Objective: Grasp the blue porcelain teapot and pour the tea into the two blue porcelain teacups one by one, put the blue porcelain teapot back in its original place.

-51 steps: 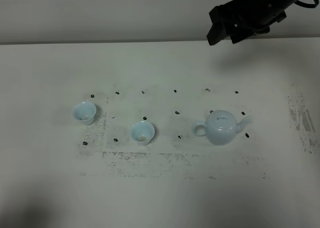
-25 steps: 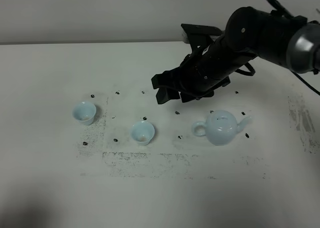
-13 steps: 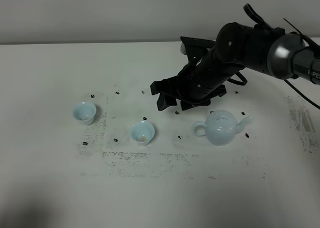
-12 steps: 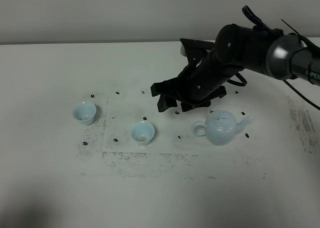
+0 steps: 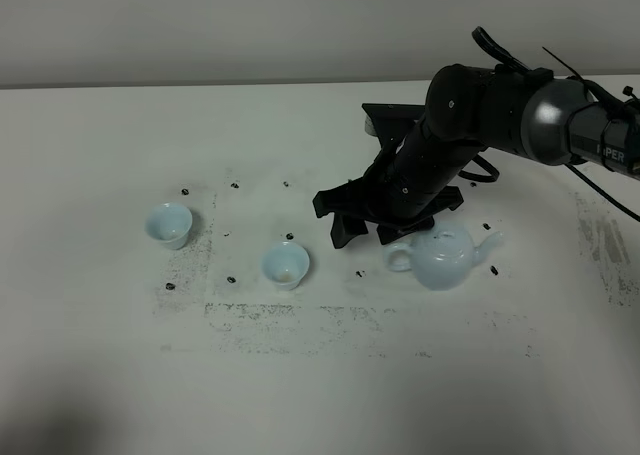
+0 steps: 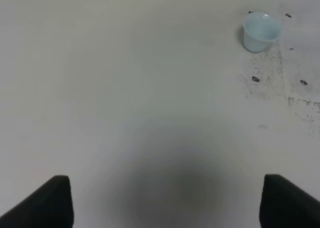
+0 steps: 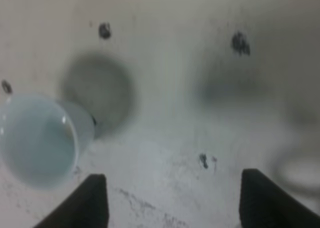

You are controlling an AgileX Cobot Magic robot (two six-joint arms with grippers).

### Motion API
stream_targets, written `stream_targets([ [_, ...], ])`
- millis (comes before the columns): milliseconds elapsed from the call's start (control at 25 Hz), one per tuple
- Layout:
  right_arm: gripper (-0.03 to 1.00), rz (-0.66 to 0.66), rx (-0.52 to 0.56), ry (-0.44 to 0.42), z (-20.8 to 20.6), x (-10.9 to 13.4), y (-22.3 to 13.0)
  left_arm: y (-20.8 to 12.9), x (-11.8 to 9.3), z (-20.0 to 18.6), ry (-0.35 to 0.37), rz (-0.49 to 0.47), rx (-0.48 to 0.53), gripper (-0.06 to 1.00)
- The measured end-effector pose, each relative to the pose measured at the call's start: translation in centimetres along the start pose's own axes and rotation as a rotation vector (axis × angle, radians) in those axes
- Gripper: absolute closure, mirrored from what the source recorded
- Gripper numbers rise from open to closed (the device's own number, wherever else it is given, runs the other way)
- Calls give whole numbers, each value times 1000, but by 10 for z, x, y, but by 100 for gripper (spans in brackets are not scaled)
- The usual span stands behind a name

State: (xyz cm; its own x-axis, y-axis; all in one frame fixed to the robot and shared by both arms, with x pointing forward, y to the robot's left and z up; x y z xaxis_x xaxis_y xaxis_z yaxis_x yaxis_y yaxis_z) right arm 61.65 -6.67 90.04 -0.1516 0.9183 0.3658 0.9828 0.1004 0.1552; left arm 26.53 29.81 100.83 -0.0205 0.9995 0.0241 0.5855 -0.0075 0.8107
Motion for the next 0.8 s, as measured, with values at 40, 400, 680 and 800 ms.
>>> stream_targets([
  [40,43,-1,10,-2,0,0,-1,0,0,0,0,0,0,22],
  [400,43,-4,77,-10,0,-1,-10,0,0,0,0,0,0,22],
  [680,43,-30,148,-15,-1,-2,-19,0,0,0,0,0,0,22],
  [800,43,-41,176,-16,-2,-3,-23,0,0,0,0,0,0,22],
])
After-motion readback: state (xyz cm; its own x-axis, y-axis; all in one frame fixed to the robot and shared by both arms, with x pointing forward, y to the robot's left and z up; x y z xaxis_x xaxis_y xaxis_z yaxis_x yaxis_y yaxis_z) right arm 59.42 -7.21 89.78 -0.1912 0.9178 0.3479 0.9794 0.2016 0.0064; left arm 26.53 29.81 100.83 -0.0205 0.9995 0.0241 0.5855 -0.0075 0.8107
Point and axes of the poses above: a point on each arm's last joint axis where the gripper is mounted, z pointing out along that axis toward the gripper, x along the wrist's bending axis when the last joint is at zero, y = z × x, the point moved 4 cm from there along z, pointing out along that axis toward the gripper, and after that the axes turned 8 degrees about z, right-handed, at the moved point
